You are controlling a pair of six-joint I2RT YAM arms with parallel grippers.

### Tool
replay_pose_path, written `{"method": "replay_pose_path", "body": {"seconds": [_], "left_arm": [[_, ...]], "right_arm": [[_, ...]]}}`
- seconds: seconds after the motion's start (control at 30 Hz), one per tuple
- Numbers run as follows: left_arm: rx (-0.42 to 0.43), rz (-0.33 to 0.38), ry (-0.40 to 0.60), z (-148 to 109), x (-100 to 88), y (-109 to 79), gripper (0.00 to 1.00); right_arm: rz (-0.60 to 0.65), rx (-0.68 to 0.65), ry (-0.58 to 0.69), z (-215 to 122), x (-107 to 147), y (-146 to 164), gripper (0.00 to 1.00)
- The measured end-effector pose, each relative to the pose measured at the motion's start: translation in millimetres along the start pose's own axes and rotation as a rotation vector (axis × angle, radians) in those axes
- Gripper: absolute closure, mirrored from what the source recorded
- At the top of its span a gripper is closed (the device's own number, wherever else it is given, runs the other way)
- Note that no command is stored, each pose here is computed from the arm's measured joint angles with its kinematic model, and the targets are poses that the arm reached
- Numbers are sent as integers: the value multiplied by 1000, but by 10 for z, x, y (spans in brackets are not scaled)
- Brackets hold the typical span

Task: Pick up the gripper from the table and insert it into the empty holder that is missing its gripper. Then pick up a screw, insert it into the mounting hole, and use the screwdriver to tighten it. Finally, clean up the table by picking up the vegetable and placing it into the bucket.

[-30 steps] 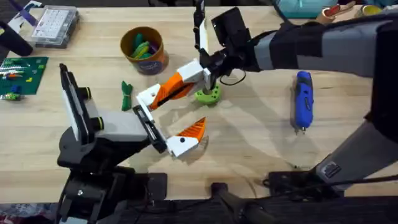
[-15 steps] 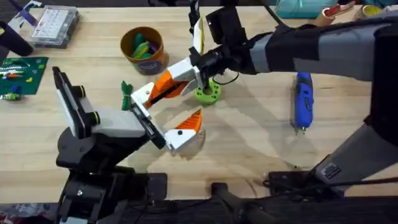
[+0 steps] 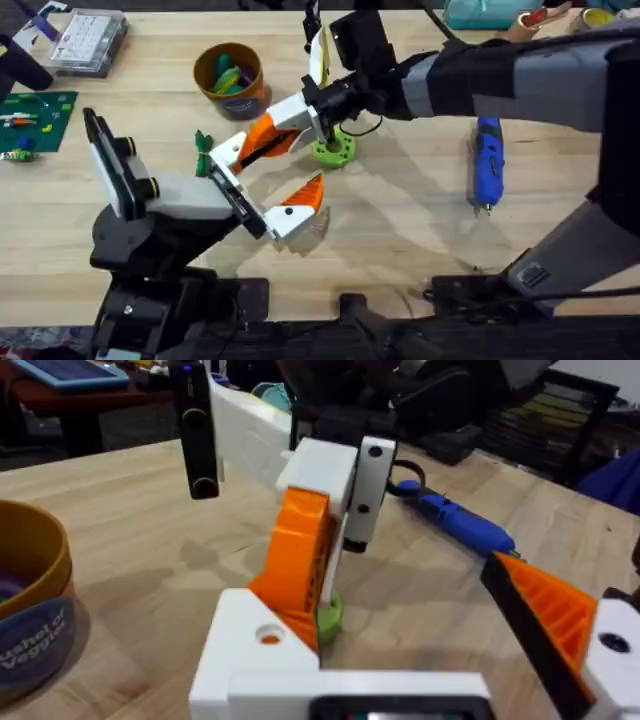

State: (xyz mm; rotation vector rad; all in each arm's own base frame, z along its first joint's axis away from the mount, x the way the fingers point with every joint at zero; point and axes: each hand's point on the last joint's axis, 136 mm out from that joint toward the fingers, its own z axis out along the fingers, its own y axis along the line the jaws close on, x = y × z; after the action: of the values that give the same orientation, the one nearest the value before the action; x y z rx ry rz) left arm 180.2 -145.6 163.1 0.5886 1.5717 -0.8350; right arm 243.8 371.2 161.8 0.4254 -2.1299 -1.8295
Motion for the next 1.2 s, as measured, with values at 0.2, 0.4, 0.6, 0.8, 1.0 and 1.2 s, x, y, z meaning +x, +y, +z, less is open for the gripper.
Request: {"method": "replay_pose_path", "body": {"seconds": [0.2, 0.4, 0.6, 0.8, 1.0, 1.2], "left_arm": [[-1, -3, 0, 0, 0, 2, 14], [-1, -3, 0, 0, 0, 2, 14], [-8, -2, -2, 0, -4, 14, 14], [-9, -2, -2, 0, -4, 15, 14], [-8, -2, -2, 0, -4, 13, 15], [-4, 0, -1, 0, -3, 7, 14]], "right_arm": [[0, 2, -1, 4, -2, -1, 988], [0, 2, -2, 4, -3, -1, 987], [7, 10, -8, 19, -10, -14, 848], [6, 11, -7, 24, -9, -14, 831], [-3, 8, -3, 25, 0, -9, 833], [-11, 3, 3, 19, 9, -4, 833]]}}
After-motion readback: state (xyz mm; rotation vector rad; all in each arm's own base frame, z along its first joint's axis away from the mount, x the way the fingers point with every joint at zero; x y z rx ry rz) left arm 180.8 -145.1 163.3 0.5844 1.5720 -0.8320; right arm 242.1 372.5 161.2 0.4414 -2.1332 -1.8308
